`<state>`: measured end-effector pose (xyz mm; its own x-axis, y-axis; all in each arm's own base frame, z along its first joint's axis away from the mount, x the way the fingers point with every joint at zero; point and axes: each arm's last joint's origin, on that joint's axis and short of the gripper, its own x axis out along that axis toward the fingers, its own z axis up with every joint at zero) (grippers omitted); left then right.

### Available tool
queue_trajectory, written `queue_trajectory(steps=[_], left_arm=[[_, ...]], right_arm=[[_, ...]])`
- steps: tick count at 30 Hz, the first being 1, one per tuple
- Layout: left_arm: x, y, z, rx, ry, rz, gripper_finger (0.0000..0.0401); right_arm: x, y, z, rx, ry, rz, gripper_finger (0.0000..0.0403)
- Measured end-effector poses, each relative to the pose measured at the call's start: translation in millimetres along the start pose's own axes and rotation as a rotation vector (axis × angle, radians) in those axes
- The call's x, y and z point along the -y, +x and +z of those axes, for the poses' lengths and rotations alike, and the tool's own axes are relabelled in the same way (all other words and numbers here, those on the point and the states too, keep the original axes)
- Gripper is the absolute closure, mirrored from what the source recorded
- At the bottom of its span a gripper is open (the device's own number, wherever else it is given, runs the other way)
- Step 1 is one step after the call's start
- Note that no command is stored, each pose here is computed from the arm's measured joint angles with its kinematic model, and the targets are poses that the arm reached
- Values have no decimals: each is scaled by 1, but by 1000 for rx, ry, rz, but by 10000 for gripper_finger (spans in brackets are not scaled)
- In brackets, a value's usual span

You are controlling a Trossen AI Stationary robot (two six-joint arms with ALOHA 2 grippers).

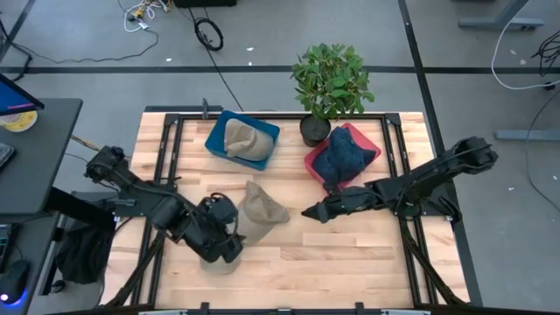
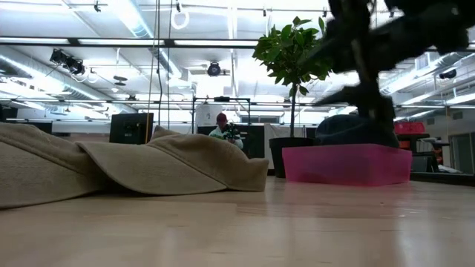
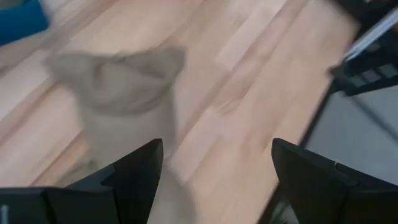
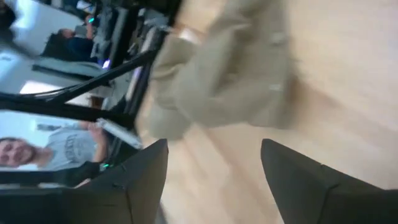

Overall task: Pick & Place hat
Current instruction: Put the top brown cap into the blue bin

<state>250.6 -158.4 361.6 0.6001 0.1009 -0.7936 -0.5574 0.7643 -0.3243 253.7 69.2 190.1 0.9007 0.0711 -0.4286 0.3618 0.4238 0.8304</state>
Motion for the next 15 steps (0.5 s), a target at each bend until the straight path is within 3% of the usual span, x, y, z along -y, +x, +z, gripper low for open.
queue_trajectory(steps=[3,7,11,15], left_arm=[[-5,-4,-11,-33,31,63,99],[-5,-10,-22,-44,79,81,99],[-4,-14,-29,-2,165,89,99],[-15,-19,-36,-15,251,195,99]], right_arm=[[-24,16,5,-5,-31,22,157],[-43,38,14,-18,-111,-68,178],[-36,59,25,-24,-48,-209,188],[-30,78,39,-16,30,-186,188]])
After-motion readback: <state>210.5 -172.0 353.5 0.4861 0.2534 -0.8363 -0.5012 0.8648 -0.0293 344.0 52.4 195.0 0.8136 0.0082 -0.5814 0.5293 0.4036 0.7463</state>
